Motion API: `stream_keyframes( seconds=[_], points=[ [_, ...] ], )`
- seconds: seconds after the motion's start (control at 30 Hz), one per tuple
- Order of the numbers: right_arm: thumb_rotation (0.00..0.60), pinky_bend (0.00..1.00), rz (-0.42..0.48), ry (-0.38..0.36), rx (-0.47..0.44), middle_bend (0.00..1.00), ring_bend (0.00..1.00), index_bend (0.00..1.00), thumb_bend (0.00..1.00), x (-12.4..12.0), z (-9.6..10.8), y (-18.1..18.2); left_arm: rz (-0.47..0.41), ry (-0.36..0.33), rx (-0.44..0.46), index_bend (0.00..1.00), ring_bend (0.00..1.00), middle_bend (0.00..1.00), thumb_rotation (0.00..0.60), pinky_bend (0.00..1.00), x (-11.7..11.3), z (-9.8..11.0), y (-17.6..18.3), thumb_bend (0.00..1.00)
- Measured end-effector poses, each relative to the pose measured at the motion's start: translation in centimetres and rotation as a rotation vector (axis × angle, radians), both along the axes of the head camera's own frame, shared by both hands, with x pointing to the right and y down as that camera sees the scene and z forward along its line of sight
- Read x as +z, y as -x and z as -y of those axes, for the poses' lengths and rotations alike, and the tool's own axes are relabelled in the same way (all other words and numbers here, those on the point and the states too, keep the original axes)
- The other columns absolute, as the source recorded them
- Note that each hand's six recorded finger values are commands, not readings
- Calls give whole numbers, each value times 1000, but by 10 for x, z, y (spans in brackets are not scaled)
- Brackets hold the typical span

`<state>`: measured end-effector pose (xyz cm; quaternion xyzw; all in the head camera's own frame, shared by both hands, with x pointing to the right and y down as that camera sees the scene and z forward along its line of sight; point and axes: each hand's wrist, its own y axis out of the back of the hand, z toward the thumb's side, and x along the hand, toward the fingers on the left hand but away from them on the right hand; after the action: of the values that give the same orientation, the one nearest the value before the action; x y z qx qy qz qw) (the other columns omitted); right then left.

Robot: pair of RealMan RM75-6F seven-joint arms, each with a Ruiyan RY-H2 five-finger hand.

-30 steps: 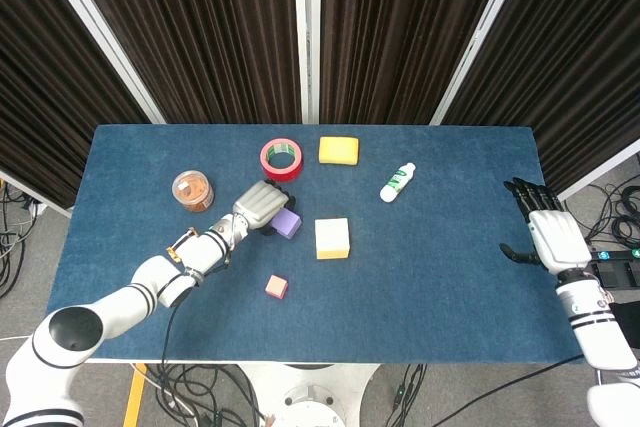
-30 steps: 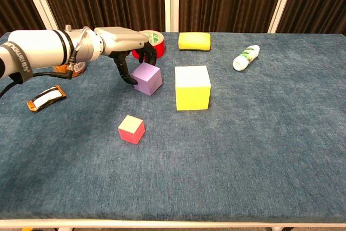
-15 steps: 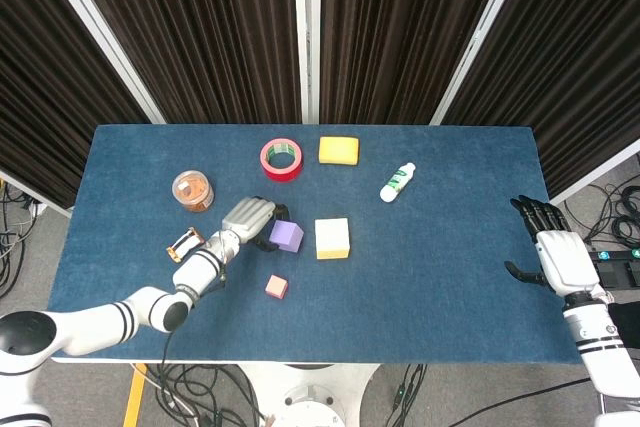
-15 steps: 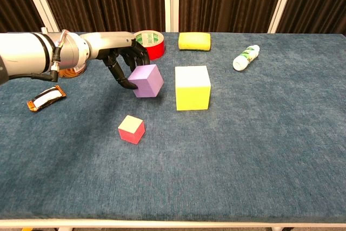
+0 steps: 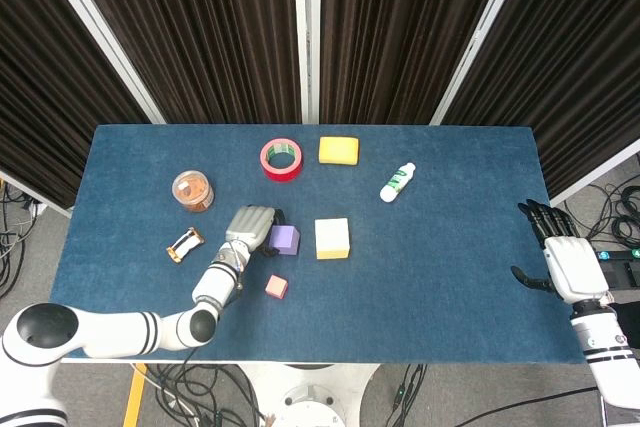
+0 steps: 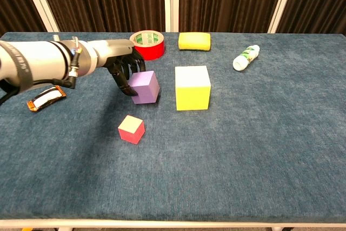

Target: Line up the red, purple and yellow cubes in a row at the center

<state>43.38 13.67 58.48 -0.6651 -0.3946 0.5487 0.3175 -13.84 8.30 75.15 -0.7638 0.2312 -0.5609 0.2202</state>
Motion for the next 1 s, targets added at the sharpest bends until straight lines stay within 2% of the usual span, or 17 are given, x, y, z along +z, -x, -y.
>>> stream_keyframes(
  seconds=[0.4,0.73,1.0],
  points=[
    [600,0,1,3,10,32,0,0,132,-1,1,-2,13,19,-32,479,403,517,600,289,2,-2,-21,267],
    [600,0,2,0,20,32,0,0,132,-3,1,-6,20,11,-2,477,403,505,600,289,0,-5,-35,267],
    [600,0,2,-3,28,32,0,0,131,-4,0,-9,52,-22,32,472,402,496,600,289,2,-8,-42,266]
  ],
)
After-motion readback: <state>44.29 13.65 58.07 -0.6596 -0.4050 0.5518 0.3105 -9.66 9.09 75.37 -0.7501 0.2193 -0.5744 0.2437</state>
